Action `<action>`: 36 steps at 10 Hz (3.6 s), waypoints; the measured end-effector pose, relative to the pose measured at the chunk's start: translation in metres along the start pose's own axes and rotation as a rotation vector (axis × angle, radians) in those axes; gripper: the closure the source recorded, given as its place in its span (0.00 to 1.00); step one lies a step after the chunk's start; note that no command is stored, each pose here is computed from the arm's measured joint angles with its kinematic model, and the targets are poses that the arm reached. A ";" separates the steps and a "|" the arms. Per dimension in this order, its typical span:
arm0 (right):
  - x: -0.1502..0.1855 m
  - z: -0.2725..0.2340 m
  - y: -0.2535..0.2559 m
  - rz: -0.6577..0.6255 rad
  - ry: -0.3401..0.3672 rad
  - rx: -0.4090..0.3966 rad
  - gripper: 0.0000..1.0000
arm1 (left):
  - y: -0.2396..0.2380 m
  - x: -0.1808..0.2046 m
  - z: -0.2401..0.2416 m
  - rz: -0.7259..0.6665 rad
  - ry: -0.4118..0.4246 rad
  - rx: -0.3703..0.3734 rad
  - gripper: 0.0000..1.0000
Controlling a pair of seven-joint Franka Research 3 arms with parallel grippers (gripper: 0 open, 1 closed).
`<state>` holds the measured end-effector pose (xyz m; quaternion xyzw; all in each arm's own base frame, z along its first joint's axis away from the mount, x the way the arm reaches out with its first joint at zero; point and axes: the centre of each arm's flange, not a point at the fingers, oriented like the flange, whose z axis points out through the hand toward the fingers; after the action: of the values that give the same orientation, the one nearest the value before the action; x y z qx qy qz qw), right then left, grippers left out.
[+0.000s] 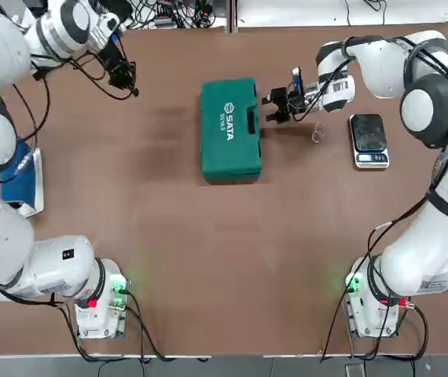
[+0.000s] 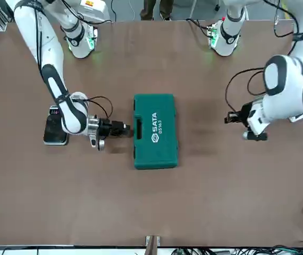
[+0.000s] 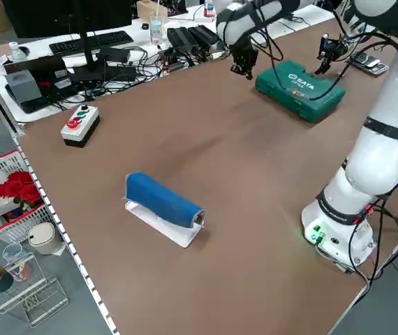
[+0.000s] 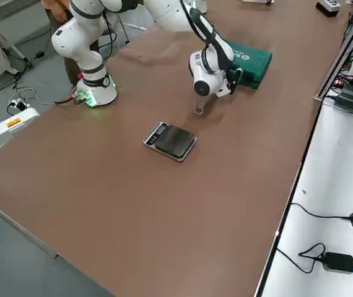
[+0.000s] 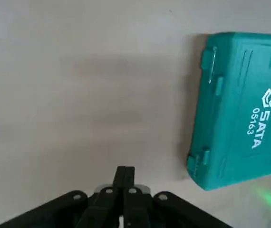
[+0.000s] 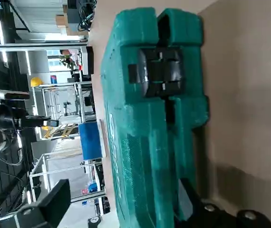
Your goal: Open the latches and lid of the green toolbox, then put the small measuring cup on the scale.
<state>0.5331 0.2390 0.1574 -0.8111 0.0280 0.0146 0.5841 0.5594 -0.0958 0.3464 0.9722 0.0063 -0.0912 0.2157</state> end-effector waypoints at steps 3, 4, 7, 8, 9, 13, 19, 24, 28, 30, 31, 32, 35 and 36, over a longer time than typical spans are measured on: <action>-0.002 0.008 -0.003 0.003 0.007 -0.008 0.00 | 0.023 0.002 0.028 -0.025 -0.010 -0.124 0.99; -0.003 0.011 -0.002 0.003 0.008 -0.014 0.00 | 0.029 0.003 0.030 -0.048 0.012 -0.171 0.99; -0.006 0.017 -0.002 0.003 0.005 -0.023 0.01 | 0.048 -0.003 0.048 -0.058 0.041 -0.204 0.99; -0.007 0.018 -0.002 0.004 0.003 -0.023 0.02 | 0.049 -0.005 0.048 -0.056 0.044 -0.201 0.99; -0.008 0.020 0.000 0.008 0.004 -0.027 0.04 | 0.048 -0.009 0.047 -0.054 0.047 -0.195 0.99; -0.009 0.025 0.004 0.011 0.005 -0.040 0.14 | 0.044 -0.023 0.050 -0.055 0.066 -0.168 0.99; -0.013 0.034 0.013 0.007 0.026 -0.041 0.44 | 0.041 -0.025 0.054 -0.060 0.066 -0.163 0.99; -0.010 0.033 0.013 0.006 0.034 -0.045 0.77 | 0.041 -0.025 0.054 -0.061 0.067 -0.163 0.99; -0.003 0.033 -0.008 0.023 0.036 -0.032 0.78 | 0.042 -0.025 0.050 -0.059 0.076 -0.162 0.99; 0.001 0.030 -0.031 0.048 0.037 -0.030 0.77 | 0.042 -0.025 0.050 -0.058 0.078 -0.162 0.99; 0.004 0.026 -0.045 0.059 0.041 -0.028 0.76 | 0.042 -0.025 0.049 -0.058 0.079 -0.162 0.99; 0.006 0.023 -0.057 0.068 0.046 -0.026 0.75 | 0.042 -0.025 0.049 -0.057 0.079 -0.162 0.99; -0.001 0.034 -0.088 0.098 0.069 -0.049 0.72 | 0.043 -0.024 0.048 -0.057 0.083 -0.163 0.99; -0.007 0.042 -0.098 0.102 0.070 -0.059 0.70 | 0.043 -0.024 0.048 -0.057 0.084 -0.164 0.99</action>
<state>0.5331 0.3105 0.2372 -0.8254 0.0892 0.0167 0.5572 0.5296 -0.1545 0.3259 0.9536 0.0506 -0.0559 0.2914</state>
